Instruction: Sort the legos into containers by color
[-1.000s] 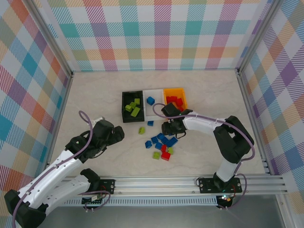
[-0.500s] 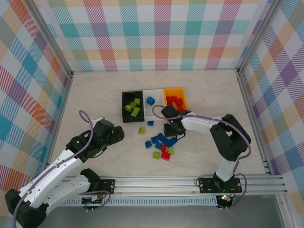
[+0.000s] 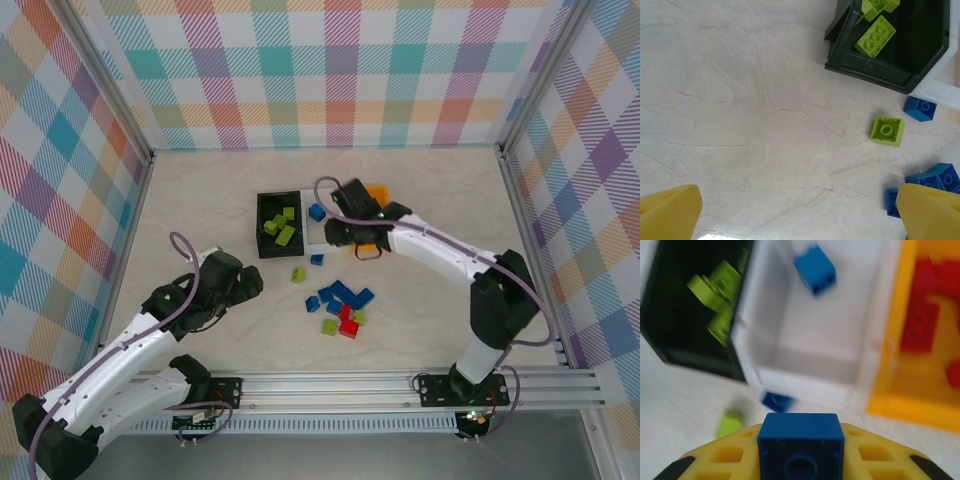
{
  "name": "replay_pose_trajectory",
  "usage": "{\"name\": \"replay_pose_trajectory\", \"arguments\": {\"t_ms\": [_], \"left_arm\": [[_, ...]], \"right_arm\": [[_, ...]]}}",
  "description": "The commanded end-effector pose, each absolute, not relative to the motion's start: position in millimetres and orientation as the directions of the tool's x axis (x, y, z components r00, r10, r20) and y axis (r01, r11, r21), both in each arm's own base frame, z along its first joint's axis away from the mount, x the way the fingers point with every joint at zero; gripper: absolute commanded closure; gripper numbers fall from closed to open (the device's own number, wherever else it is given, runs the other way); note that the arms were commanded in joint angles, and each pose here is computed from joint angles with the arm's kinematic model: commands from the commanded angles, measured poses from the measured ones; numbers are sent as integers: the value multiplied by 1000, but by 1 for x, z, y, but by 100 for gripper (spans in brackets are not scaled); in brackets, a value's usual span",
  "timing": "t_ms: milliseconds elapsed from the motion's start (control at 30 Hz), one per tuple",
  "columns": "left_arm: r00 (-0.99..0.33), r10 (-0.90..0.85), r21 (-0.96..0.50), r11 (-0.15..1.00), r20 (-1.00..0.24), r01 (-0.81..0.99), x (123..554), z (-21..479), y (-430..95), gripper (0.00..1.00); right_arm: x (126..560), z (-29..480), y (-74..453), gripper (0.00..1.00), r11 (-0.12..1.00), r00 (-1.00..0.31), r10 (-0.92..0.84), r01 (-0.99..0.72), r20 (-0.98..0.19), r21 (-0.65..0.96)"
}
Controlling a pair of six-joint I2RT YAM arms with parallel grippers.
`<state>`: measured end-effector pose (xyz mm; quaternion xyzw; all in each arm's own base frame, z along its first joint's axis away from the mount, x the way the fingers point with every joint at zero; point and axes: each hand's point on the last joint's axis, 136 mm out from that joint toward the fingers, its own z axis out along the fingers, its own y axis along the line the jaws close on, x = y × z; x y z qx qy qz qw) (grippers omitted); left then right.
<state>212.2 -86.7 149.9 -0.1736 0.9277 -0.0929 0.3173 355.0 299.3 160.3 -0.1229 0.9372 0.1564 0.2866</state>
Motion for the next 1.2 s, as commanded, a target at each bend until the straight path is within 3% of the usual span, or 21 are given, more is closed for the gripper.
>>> {"name": "replay_pose_trajectory", "arguments": {"t_ms": [0, 267, 400, 467, 600, 767, 1000, 1167], "left_arm": [[-739, -395, -298, 916, -545, -270, 214, 147, -89, 0], [-753, -383, -292, 920, -535, -261, 211, 148, -89, 0], [-753, -383, -302, 919, -535, -253, 212, 149, -91, 0], [-755, -382, -305, 919, -533, -250, 212, 149, -93, 0], [-753, -386, -317, 916, -533, -245, 213, 150, -95, 0], [-750, -389, -328, 914, -535, -240, 214, 150, -96, 0], [-719, -392, -317, 916, -574, -247, 215, 168, -87, 0], [-680, -400, -326, 914, -615, -243, 210, 188, -76, 0]], "right_arm": [[381, 140, 317, 71, 933, -816, -164, -311, -555, 182], [442, 112, 333, 64, 962, -843, -101, -219, -528, 166], [444, 135, 336, 39, 950, -813, -129, -265, -569, 164], [440, 153, 331, 35, 946, -792, -127, -277, -597, 166], [408, 181, 312, 34, 941, -770, -108, -283, -629, 185], [337, 162, 296, 33, 915, -802, -167, -343, -574, 213], [226, 115, 336, 36, 766, -790, -440, -578, -427, 281], [208, 85, 357, 36, 754, -778, -500, -607, -380, 252]]}}
